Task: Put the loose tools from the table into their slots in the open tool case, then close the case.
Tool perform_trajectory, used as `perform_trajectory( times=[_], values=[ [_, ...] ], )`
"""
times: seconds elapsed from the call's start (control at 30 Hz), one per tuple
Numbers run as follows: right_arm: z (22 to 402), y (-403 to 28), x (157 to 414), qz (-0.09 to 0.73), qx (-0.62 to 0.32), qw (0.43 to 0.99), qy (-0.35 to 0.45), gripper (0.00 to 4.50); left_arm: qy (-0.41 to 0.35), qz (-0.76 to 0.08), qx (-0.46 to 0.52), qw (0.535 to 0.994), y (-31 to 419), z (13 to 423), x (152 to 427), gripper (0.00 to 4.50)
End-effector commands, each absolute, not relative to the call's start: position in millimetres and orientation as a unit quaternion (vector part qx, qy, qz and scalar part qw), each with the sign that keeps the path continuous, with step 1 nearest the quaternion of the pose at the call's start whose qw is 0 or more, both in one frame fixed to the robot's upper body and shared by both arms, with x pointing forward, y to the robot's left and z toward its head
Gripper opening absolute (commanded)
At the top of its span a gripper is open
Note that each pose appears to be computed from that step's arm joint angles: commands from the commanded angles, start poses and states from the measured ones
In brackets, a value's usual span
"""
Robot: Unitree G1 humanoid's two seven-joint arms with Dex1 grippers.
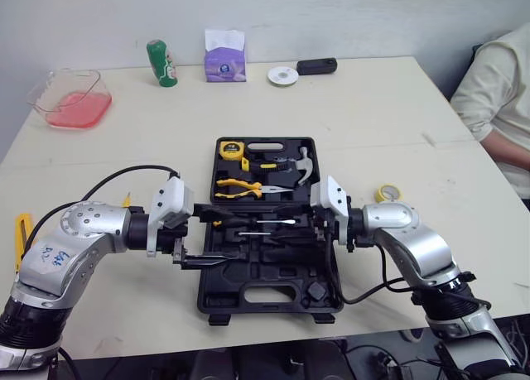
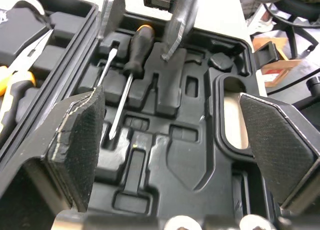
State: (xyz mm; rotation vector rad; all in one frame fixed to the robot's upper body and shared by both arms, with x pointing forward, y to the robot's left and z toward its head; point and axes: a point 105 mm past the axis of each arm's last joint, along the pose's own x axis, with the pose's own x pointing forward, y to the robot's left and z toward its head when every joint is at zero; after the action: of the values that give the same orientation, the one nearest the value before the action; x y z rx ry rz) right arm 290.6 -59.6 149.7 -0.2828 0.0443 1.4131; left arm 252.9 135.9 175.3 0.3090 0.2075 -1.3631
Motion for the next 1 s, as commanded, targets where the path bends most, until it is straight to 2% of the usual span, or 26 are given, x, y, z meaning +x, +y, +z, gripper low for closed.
perform_trajectory(
  times=[0.03, 0.07, 0.1, 0.27, 0.47, 0.63, 0.8, 0.87, 0.93, 1.0],
  values=[
    [143.4, -63.1, 292.5, 0.646, -0.140, 0.750, 0.024, 0.63, 0.080, -0.630, 0.157, 0.756, 132.2, 183.8, 252.3, 4.50],
    [139.0, -64.4, 293.5, 0.646, -0.148, 0.748, 0.031, 0.08, 0.080, -0.631, 0.158, 0.755, 131.6, 184.3, 252.7, 4.50],
    [134.1, -65.4, 297.1, 0.638, -0.153, 0.753, 0.042, 0.03, 0.078, -0.633, 0.159, 0.754, 130.5, 185.3, 253.1, 4.50],
    [116.3, -65.3, 303.2, 0.618, -0.196, 0.758, 0.081, 0.03, 0.076, -0.634, 0.162, 0.752, 128.4, 187.7, 253.6, 4.50],
    [80.3, -75.1, 305.3, 0.574, -0.246, 0.758, 0.185, 0.03, 0.076, -0.635, 0.162, 0.752, 127.5, 186.5, 252.7, 4.50],
    [56.4, -85.5, 290.2, 0.575, -0.277, 0.727, 0.253, 0.03, 0.078, -0.637, 0.158, 0.750, 127.9, 183.4, 252.9, 4.50],
    [75.8, -74.7, 297.9, 0.561, -0.255, 0.760, 0.206, 0.03, 0.077, -0.635, 0.159, 0.752, 126.4, 178.2, 256.3, 4.50],
    [109.5, -61.6, 299.4, 0.571, -0.196, 0.787, 0.130, 0.03, 0.075, -0.628, 0.153, 0.759, 128.0, 177.7, 256.8, 4.50],
    [154.2, -62.4, 293.4, 0.581, -0.143, 0.800, 0.046, 0.03, 0.074, -0.597, 0.132, 0.788, 139.3, 175.9, 257.9, 4.50],
    [173.2, -81.1, 285.7, 0.578, -0.115, 0.807, 0.038, 0.64, 0.077, -0.566, 0.062, 0.818, 152.7, 176.5, 251.7, 4.50]
  ],
)
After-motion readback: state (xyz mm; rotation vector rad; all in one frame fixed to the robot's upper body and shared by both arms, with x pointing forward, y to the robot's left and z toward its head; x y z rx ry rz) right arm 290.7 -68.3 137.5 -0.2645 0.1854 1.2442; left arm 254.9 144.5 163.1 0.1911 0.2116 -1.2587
